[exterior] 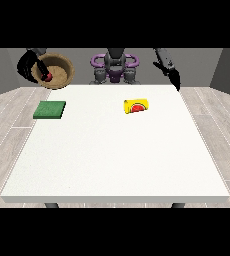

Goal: Pick the cup and pour the ball into the bowl, then pick the bowl and place it on the pad

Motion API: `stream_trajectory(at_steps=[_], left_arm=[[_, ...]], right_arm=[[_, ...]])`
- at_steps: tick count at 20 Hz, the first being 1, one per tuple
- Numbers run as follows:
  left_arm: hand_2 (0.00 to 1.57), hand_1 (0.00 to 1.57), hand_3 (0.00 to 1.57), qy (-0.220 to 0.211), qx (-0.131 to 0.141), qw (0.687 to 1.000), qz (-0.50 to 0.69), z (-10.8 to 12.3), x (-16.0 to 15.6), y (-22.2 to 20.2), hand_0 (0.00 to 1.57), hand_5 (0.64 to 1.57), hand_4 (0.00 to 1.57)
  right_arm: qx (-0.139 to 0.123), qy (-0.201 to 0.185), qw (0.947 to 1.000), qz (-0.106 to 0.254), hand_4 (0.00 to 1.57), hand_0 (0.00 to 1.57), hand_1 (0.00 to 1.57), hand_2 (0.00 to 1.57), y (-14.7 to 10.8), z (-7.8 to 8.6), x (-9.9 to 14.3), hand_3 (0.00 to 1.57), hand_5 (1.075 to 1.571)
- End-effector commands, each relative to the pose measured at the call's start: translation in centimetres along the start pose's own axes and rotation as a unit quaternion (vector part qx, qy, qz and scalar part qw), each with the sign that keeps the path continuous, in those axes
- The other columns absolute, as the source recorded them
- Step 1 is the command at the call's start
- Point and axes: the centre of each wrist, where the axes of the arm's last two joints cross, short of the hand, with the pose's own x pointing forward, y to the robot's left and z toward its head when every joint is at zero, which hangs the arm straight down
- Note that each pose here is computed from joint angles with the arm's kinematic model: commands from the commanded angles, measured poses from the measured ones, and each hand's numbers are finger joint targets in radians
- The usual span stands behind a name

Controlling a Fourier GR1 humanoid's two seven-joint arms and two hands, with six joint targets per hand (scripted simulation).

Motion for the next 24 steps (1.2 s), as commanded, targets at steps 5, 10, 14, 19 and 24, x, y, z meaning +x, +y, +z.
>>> stream_trajectory(at_steps=[5,10,14,19,24], left_arm=[[0.00,0.00,0.00,-0.012,0.054,0.998,-0.020,0.3,0.2,6.2,0.00,0.710,0.00],[0.00,0.00,0.00,-0.115,0.104,0.988,-0.014,-0.2,1.3,11.0,0.00,0.761,0.00],[0.00,0.00,0.00,-0.158,0.088,0.984,0.007,-1.9,4.0,13.4,0.00,1.193,0.77],[0.00,0.00,0.00,-0.203,0.117,0.972,0.006,-1.5,6.1,16.6,0.00,1.173,0.89],[0.00,0.00,0.00,-0.199,0.114,0.973,0.013,0.1,5.4,17.0,0.00,1.176,0.87]], right_arm=[[-0.010,-0.041,0.9985,0.036,1.57,1.57,1.57,1.57,-2.9,0.4,-0.1,1.54,1.503],[-0.125,-0.055,0.9905,-0.014,1.53,1.57,1.57,1.57,-4.3,0.2,-2.3,1.49,1.570],[-0.143,-0.007,0.9877,-0.062,1.42,1.57,1.57,1.57,-1.7,-0.7,-3.9,1.57,1.564],[-0.187,-0.034,0.9724,-0.136,1.32,1.57,1.57,1.57,-1.2,-0.6,-7.0,1.57,1.556],[-0.162,-0.007,0.9541,-0.252,0.80,1.57,1.57,1.57,0.4,-1.5,-6.2,1.13,1.385]])
